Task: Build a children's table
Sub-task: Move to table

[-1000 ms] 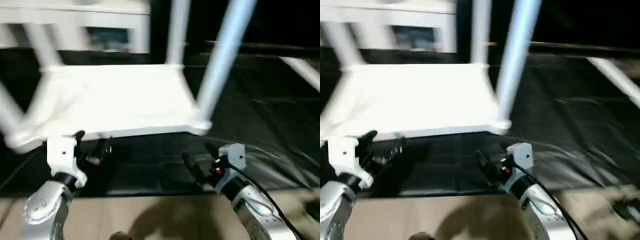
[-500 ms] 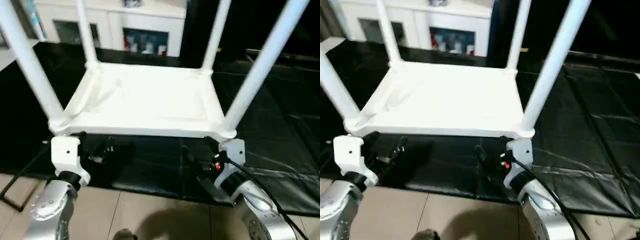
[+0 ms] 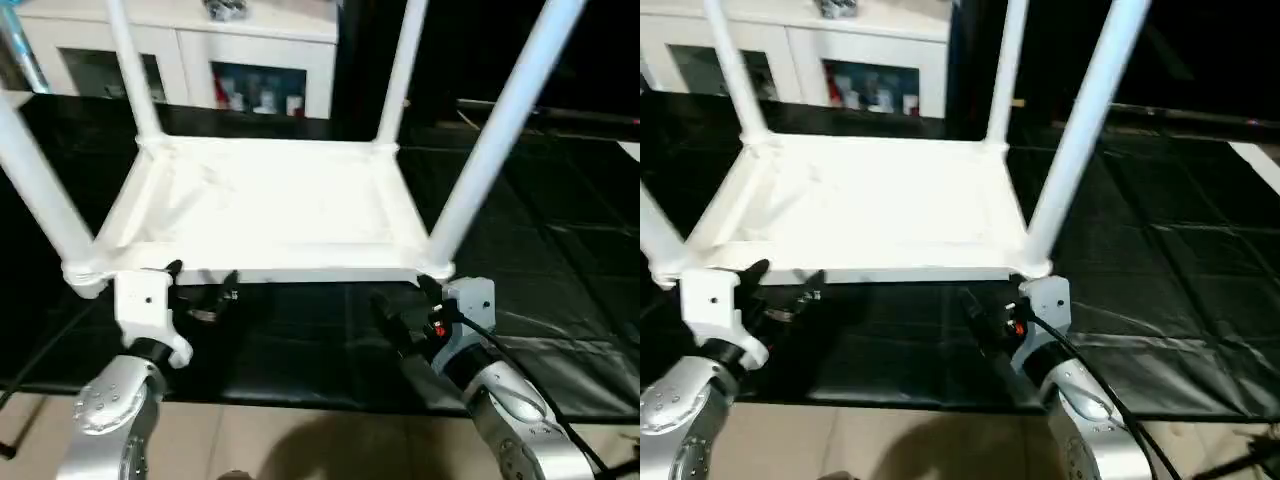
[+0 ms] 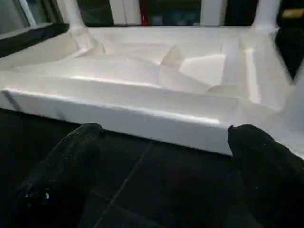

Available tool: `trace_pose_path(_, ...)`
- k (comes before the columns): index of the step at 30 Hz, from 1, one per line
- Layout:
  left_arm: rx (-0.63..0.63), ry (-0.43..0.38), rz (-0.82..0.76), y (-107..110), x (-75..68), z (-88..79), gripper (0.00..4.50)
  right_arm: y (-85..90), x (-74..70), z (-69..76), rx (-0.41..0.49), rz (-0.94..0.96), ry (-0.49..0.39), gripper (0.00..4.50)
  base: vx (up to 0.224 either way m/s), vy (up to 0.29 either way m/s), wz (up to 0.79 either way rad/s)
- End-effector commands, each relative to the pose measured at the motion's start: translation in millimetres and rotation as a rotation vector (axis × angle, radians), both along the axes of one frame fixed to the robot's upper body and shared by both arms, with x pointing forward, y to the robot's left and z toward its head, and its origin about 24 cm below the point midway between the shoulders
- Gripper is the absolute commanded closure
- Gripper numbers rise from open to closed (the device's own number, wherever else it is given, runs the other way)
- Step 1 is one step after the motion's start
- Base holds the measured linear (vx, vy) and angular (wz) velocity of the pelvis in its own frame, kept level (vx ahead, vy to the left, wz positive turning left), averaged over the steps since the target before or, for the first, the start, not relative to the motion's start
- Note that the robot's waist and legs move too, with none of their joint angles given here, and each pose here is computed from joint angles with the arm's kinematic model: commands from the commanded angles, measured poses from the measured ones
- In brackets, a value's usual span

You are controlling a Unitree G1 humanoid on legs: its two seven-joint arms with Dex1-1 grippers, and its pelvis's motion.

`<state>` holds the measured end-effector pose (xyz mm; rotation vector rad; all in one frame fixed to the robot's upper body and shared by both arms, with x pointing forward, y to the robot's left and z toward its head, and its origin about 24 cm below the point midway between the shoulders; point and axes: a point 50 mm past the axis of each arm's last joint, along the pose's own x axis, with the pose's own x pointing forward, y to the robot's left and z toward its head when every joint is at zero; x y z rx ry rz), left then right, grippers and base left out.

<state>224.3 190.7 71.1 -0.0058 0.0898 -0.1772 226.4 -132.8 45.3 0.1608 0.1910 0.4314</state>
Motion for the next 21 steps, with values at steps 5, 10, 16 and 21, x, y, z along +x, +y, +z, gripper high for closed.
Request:
trace_pose_path(5,-0.008,0.016,0.009,-2.0,-0.3,0.5,0.01,-3.1,1.6,2.7,0.077,-0.032,0.026,0.0,-0.01,0.087,0.04)
trace_pose_path(10,0.04,0.026,-0.004,-2.8,-0.9,-2.5,0.01,-5.0,0.0,1.2,0.046,-0.046,0.027,0.0,0.0,0.0,0.0)
trace_pose_path(16,-0.012,0.038,0.024,-1.5,2.4,-2.1,0.01,-6.0,1.0,0.9,0.024,-0.054,0.041,0.0,-0.027,-0.058,-0.02)
trace_pose_path(21,0.002,0.046,0.033,-0.1,6.3,-1.8,0.01,-5.5,0.5,1.5,0.055,-0.046,0.052,0.0,-0.038,-0.149,-0.05)
